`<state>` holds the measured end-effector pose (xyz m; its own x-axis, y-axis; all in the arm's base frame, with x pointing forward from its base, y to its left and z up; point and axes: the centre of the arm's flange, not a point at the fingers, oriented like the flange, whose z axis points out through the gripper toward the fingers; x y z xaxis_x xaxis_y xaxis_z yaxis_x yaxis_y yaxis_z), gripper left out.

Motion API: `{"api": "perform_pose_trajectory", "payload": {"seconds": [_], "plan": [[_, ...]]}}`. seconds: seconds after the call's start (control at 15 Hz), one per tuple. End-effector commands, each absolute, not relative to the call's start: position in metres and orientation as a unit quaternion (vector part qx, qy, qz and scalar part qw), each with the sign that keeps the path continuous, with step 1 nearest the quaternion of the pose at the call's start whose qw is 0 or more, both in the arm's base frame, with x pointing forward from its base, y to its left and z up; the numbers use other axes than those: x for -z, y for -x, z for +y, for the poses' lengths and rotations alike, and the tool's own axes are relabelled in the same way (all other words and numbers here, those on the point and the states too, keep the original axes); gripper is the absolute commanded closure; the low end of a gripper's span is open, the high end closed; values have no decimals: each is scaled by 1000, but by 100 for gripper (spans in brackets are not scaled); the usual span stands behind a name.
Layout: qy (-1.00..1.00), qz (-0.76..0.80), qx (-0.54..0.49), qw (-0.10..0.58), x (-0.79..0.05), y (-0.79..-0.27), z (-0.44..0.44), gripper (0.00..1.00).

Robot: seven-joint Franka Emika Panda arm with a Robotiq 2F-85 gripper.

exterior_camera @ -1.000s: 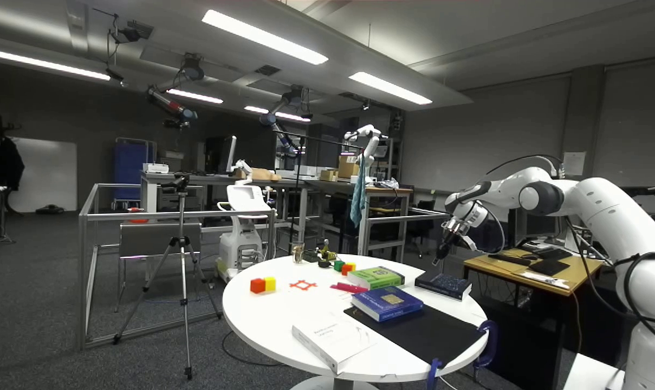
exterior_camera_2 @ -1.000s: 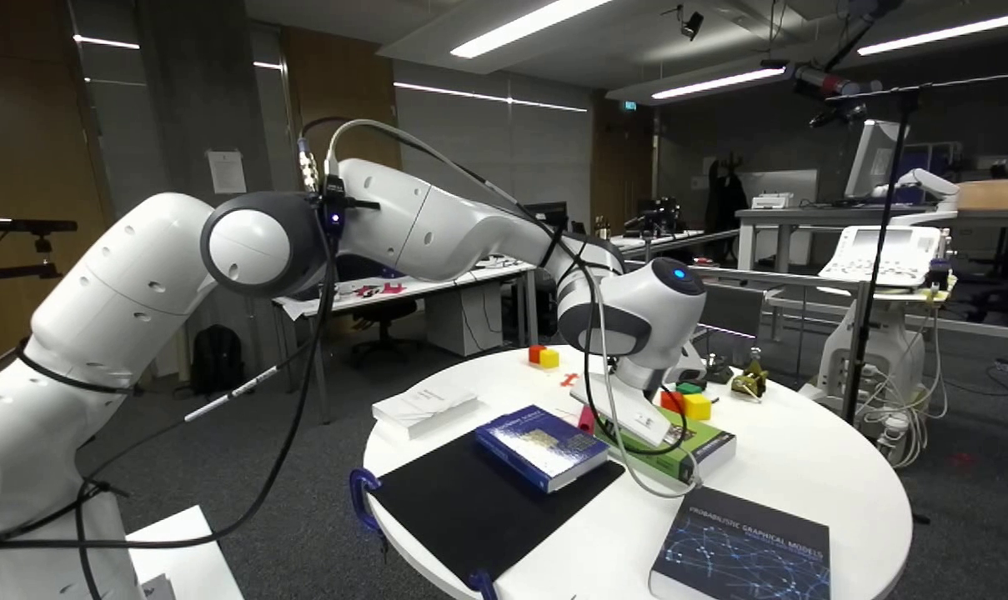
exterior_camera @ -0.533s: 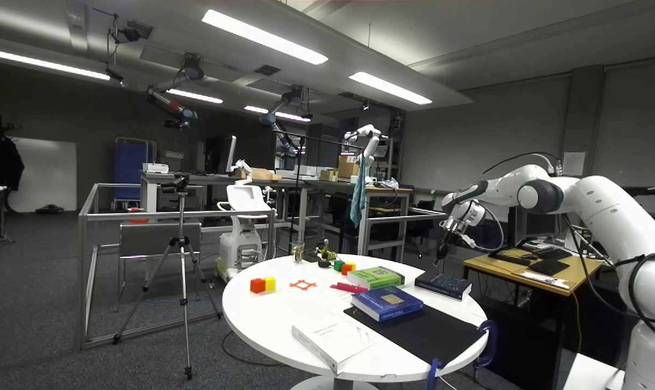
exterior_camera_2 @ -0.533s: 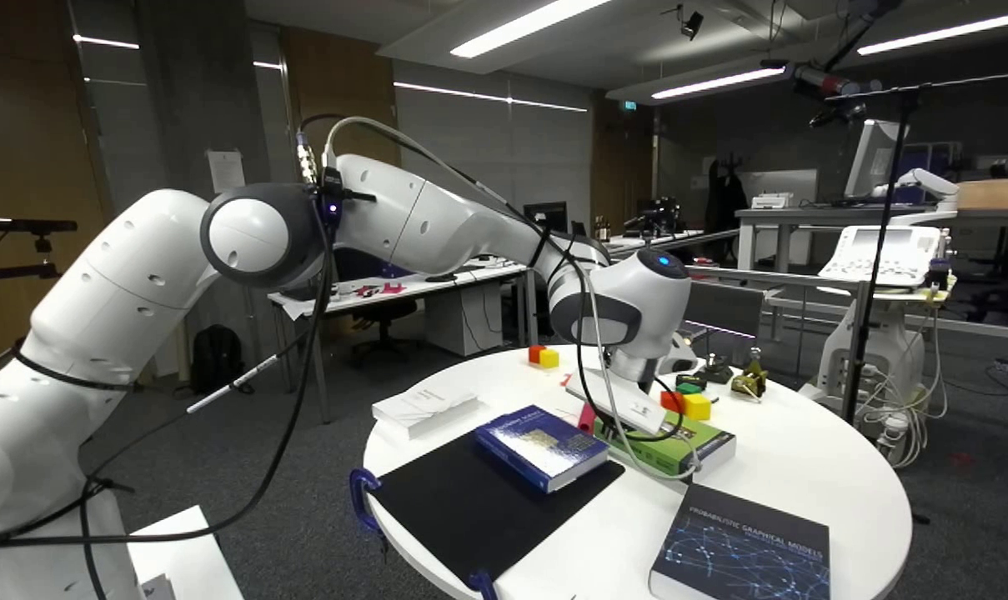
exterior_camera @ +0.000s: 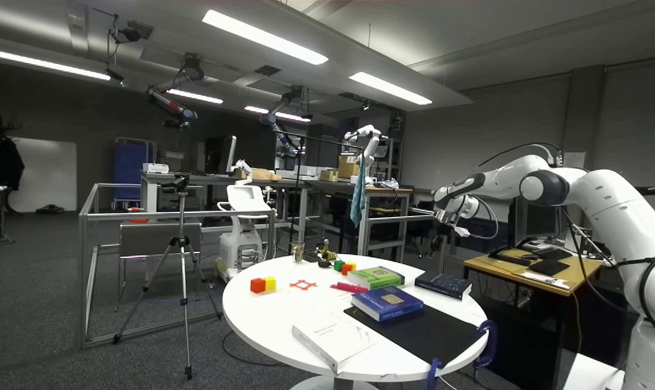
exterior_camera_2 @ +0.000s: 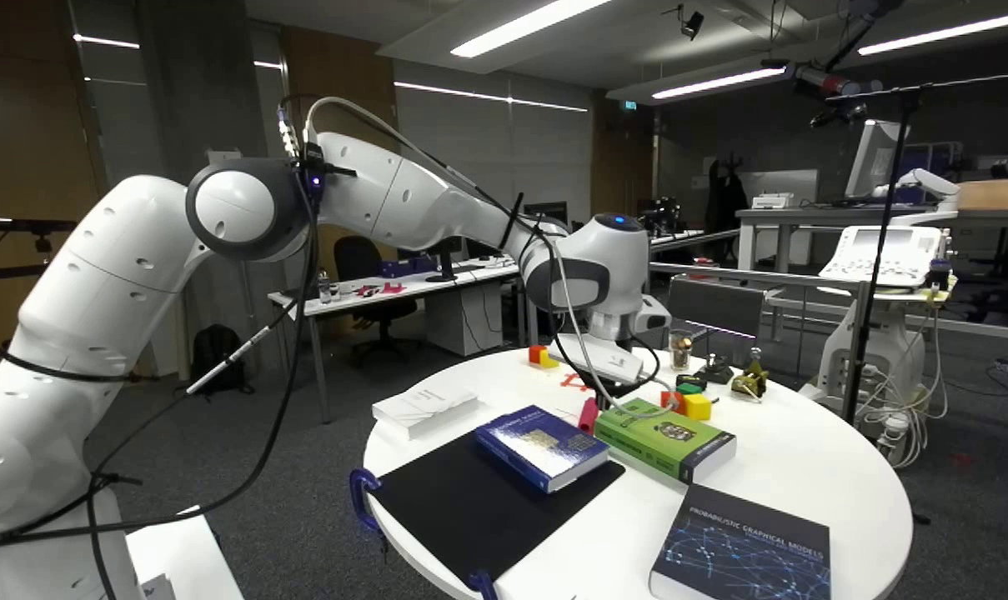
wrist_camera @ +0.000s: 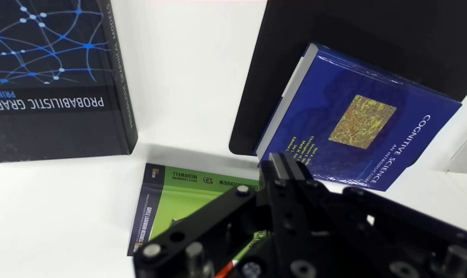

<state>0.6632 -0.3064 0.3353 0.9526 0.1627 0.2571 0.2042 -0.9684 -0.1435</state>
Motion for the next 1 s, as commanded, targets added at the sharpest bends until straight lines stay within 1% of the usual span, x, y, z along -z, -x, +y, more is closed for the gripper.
{"api": "perform_pose_trajectory", "payload": {"seconds": [0.0, 0.4, 0.6, 0.93], "plan": [[987, -105, 115, 45, -360, -650, -264, 100], [986, -120, 113, -3, -372, -666, -237, 100], [986, -112, 123, -4, -367, -674, -237, 100], [984, -114, 135, 15, -356, -691, -237, 100]]}}
